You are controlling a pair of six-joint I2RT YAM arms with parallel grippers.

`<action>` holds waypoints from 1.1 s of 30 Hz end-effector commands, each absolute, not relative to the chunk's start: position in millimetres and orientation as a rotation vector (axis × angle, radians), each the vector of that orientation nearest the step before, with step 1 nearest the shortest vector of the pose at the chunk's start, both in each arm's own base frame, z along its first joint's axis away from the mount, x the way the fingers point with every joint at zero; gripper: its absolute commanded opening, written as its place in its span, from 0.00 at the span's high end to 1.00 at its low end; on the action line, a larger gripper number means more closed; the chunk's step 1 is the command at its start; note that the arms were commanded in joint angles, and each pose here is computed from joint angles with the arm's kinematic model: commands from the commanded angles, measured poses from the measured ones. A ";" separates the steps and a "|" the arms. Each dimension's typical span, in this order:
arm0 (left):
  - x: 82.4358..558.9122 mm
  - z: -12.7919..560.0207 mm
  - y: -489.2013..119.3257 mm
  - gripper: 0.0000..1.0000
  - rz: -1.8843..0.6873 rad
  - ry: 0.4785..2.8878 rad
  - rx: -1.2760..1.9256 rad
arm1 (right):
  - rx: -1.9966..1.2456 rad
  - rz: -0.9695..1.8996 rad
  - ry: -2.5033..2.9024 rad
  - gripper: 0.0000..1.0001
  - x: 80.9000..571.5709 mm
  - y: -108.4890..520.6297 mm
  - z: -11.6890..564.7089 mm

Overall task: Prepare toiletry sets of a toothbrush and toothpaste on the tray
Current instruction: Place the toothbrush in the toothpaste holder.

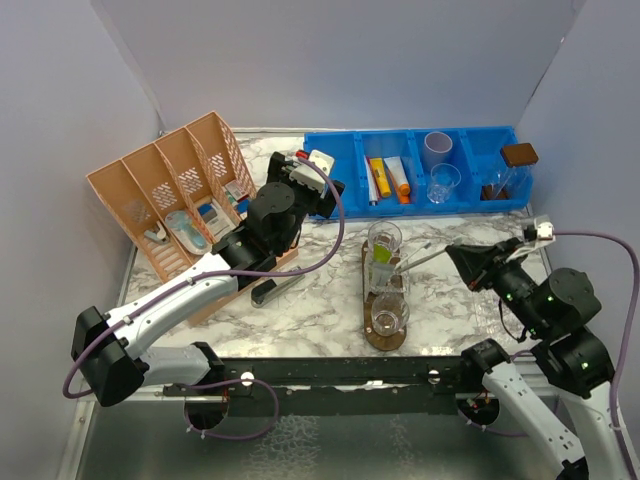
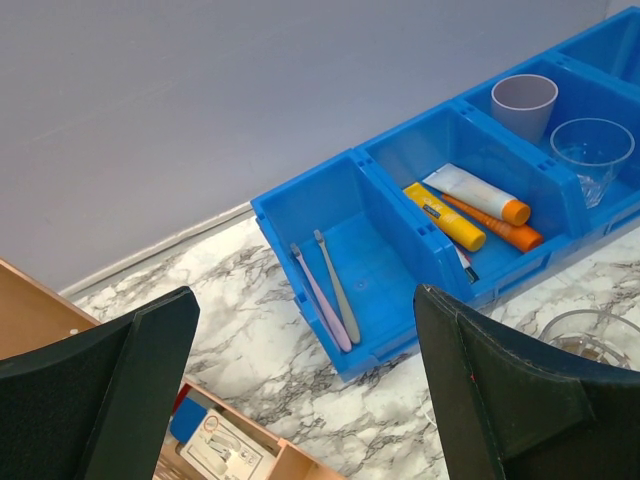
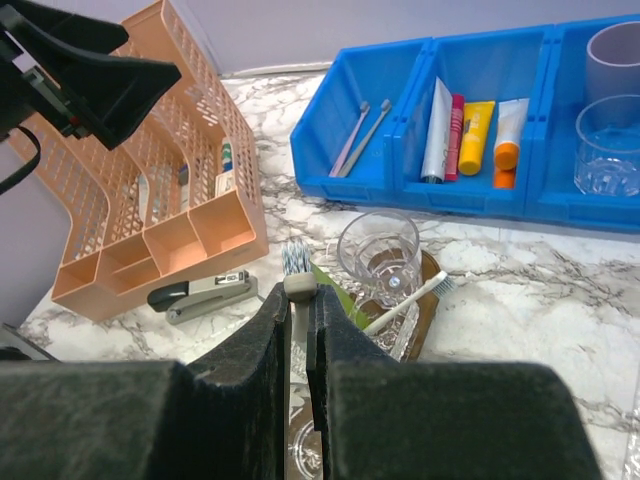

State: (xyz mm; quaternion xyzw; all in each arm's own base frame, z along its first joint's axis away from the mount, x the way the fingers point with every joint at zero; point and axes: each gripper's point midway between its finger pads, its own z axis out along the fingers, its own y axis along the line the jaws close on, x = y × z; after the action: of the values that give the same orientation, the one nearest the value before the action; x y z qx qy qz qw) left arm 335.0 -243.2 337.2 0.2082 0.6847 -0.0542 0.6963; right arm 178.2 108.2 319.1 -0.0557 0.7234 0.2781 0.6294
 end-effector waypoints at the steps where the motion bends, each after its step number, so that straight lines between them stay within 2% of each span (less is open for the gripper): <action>1: 338.8 342.6 -240.5 0.08 -0.106 1.516 0.434 | -0.001 0.578 1.715 0.99 169.9 86.6 322.3; 10: 340.1 338.2 -243.8 0.08 -0.107 1.526 0.443 | 0.218 0.527 1.821 0.99 185.5 73.8 296.3; 33: 337.2 345.1 -242.0 0.08 -0.124 1.514 0.433 | 0.242 0.581 1.755 0.99 211.2 87.5 251.9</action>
State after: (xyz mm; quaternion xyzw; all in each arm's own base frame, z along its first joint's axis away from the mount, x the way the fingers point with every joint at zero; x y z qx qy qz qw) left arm 337.7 -246.3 329.7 0.2129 0.6898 -0.0507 0.6902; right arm 204.3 90.4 241.3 0.0894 0.7773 0.2461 0.5720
